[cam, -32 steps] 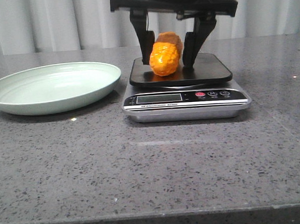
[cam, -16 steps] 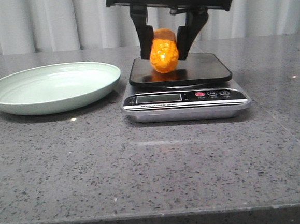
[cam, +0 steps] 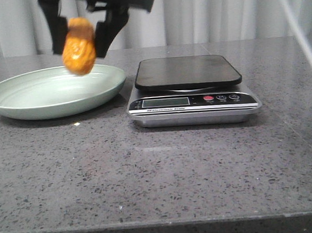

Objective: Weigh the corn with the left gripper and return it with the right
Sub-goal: 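Lift the corn with the right gripper and carry it over the plate, then lower the corn onto the plate, open and raise the right gripper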

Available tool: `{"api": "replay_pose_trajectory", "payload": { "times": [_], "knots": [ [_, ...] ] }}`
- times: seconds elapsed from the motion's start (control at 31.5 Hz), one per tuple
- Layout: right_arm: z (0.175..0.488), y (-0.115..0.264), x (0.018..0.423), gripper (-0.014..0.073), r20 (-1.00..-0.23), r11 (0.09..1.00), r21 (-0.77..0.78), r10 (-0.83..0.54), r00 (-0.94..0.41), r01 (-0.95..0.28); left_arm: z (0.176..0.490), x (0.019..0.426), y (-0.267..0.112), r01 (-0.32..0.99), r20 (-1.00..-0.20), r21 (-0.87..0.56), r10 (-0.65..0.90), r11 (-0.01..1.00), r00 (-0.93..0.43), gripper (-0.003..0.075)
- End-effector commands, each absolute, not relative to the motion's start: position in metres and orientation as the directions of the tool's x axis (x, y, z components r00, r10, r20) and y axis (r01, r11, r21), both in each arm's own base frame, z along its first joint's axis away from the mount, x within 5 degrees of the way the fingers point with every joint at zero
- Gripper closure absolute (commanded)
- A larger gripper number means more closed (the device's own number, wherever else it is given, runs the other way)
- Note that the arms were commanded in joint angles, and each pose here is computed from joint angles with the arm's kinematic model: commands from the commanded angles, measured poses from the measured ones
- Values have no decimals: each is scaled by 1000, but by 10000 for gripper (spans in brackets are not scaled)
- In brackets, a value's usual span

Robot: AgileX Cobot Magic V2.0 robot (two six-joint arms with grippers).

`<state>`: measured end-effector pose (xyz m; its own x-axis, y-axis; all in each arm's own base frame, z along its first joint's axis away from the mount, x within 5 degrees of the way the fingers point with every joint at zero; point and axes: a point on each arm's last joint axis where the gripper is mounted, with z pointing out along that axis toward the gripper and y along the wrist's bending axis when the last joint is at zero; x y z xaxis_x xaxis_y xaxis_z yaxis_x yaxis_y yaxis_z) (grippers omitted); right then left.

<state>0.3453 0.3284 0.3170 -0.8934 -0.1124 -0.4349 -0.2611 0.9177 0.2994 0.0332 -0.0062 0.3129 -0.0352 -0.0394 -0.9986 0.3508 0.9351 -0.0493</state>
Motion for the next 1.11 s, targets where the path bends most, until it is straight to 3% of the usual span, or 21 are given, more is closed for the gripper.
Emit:
{"api": "replay_pose_trajectory", "payload": {
  "times": [0.0, 0.13, 0.29, 0.38, 0.73, 1.08],
  "knots": [
    [346, 335, 344, 444, -511, 876, 375, -77, -856, -303, 326, 32, -7, 363, -997, -44, -62, 931, 37, 588],
    [337, 345, 350, 350, -490, 860, 414, -66, -869, -299, 326, 32, -7, 363, -997, -44, -62, 931, 37, 588],
    [331, 348, 352, 87, -486, 860, 416, -66, -872, -296, 326, 32, -7, 363, -997, -44, -62, 931, 37, 588],
    [336, 347, 353, 7, -497, 855, 422, -58, -866, -300, 326, 32, -7, 363, -997, -44, -62, 931, 37, 588],
    [386, 315, 356, -3, -531, 858, 424, -25, -847, -291, 326, 32, -7, 363, -997, -44, -62, 931, 37, 588],
    [455, 231, 356, -3, -640, 845, 384, -48, -767, -373, 326, 32, -7, 363, -997, -44, -62, 931, 37, 588]
  ]
}}
